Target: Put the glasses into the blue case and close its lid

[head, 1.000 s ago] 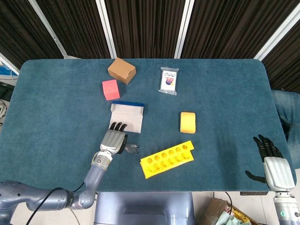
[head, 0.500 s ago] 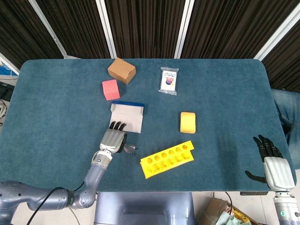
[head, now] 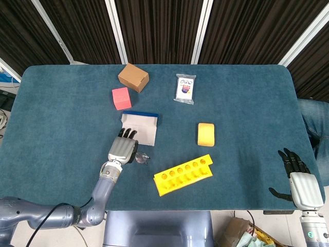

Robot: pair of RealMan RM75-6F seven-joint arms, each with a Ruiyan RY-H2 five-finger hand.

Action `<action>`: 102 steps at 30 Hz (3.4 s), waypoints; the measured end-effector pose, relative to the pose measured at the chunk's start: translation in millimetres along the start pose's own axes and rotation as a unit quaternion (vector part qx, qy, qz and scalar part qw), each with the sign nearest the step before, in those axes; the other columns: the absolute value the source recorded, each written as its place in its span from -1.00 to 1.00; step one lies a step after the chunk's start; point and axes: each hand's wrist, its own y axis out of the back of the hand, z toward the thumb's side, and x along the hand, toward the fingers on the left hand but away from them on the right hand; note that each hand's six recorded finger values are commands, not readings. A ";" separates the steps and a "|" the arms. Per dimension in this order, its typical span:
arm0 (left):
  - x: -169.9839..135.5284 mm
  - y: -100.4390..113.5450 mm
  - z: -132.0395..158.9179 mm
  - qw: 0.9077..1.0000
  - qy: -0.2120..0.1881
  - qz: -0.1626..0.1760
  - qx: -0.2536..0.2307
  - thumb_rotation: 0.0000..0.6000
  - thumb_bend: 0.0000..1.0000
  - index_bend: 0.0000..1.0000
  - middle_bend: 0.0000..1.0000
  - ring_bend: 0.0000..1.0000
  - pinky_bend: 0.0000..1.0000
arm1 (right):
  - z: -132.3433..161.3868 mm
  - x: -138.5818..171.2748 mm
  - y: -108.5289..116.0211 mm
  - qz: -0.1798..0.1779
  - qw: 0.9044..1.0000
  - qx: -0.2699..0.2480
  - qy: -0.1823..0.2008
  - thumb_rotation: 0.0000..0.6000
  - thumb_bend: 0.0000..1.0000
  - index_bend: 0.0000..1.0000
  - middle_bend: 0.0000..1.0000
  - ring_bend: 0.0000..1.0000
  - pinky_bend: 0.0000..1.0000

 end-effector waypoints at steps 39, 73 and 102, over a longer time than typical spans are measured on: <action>100.6 41.7 -0.1 0.992 0.117 0.041 -0.001 1.00 -0.12 0.17 -0.75 -1.00 -1.00 | -2.0 -0.8 -1.4 0.008 1.000 -0.009 -0.010 1.00 -1.00 -1.00 -1.00 -1.00 -0.65; 121.2 29.4 6.9 0.990 0.132 0.047 -0.006 1.00 -0.11 -0.01 -0.76 -1.00 -1.00 | -3.6 -1.9 -2.0 0.014 1.000 -0.013 -0.016 1.00 -1.00 -1.00 -1.00 -1.00 -0.65; 90.7 51.0 17.8 0.991 0.098 0.092 -0.008 1.00 -0.12 -0.41 -0.73 -1.00 -0.99 | -2.5 -1.0 -2.1 0.014 1.000 -0.011 -0.014 1.00 -1.00 -1.00 -1.00 -1.00 -0.65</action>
